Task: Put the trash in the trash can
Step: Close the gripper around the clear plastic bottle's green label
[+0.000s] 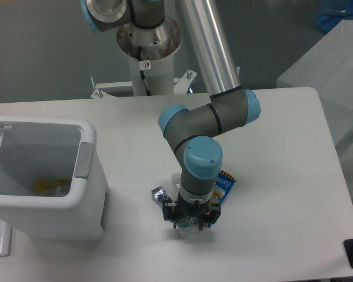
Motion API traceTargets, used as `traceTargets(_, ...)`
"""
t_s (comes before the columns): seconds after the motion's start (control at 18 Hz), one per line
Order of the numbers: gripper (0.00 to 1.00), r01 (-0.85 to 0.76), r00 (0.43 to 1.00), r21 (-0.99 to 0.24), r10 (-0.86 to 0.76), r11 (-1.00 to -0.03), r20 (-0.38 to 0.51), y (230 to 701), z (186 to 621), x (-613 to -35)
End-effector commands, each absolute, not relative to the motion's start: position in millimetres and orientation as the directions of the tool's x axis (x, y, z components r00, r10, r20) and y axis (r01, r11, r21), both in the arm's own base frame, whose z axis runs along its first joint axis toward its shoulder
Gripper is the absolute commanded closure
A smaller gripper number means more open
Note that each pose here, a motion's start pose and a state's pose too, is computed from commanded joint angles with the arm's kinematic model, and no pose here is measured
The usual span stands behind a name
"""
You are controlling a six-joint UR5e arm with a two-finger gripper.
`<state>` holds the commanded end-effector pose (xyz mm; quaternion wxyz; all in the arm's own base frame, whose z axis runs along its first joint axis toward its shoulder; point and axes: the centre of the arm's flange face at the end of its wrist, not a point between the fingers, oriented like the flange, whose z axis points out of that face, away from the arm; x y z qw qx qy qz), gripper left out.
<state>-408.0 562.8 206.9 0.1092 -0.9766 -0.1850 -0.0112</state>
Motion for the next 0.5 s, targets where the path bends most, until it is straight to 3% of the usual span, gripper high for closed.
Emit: traceTargets(0.5,0.38,0.361,0.932,-0.207,0.356,-0.909,0.063,562.2,205.6,-407.3)
